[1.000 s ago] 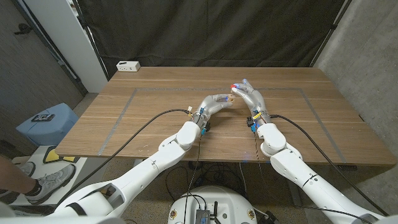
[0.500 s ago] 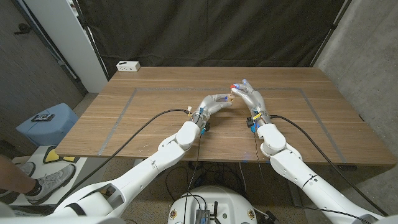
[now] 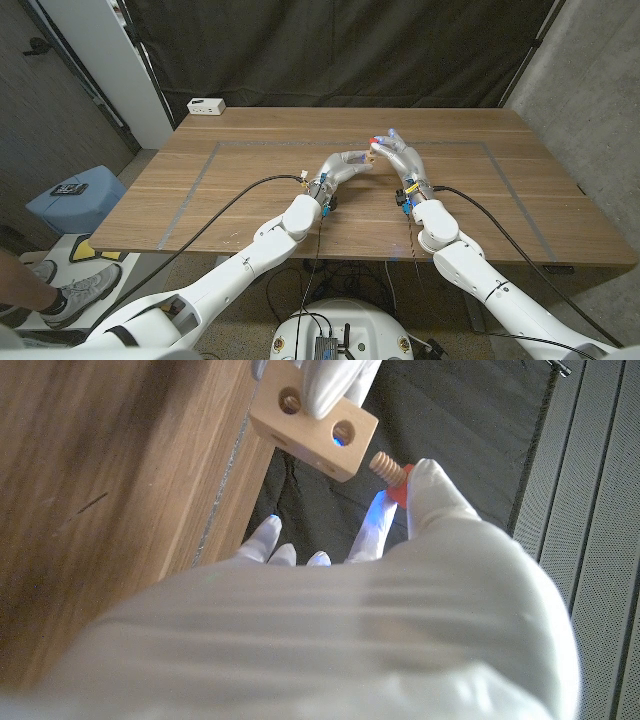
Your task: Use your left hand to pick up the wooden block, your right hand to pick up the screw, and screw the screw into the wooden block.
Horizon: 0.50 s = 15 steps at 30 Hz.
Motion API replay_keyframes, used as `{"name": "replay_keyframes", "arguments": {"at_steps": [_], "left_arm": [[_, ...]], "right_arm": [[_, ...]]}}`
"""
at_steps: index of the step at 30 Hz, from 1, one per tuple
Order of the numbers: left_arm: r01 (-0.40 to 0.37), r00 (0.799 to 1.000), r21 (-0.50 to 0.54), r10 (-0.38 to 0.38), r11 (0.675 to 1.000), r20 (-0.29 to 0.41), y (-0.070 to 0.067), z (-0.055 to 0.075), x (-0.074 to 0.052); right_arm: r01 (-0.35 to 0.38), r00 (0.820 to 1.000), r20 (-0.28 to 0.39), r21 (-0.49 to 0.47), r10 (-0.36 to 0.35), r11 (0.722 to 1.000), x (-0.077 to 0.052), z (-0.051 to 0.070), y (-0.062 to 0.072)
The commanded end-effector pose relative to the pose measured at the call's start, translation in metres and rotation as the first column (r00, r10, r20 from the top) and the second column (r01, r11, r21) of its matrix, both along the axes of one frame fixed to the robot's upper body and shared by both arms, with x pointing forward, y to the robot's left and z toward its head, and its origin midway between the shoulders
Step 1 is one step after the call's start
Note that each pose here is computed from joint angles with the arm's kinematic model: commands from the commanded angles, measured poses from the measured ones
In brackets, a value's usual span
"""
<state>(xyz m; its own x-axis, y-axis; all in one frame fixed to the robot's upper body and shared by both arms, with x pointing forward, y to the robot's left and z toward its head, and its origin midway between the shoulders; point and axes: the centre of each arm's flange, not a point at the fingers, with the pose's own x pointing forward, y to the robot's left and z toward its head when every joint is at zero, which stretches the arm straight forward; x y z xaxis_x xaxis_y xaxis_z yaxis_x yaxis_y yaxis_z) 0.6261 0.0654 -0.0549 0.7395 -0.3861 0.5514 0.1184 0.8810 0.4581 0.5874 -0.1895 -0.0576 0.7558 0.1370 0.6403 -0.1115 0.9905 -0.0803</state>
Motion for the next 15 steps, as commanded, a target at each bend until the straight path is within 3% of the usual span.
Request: {"name": "replay_keyframes", "arguments": {"at_steps": [1,15], "left_arm": [[-0.001,1.0,-0.003,0.001,1.0,-0.001,0.0012,0.0001,0.0001],[0.001,1.0,0.002,-0.001,1.0,0.001,-0.0002,-0.0002,-0.0004]], "right_arm": [[-0.005,1.0,0.0,-0.003,0.005,1.0,0.0015,-0.0013,0.001],[-0.006,1.0,-0.003,-0.001,0.006,1.0,0.0019,-0.0044,-0.0004]]}}
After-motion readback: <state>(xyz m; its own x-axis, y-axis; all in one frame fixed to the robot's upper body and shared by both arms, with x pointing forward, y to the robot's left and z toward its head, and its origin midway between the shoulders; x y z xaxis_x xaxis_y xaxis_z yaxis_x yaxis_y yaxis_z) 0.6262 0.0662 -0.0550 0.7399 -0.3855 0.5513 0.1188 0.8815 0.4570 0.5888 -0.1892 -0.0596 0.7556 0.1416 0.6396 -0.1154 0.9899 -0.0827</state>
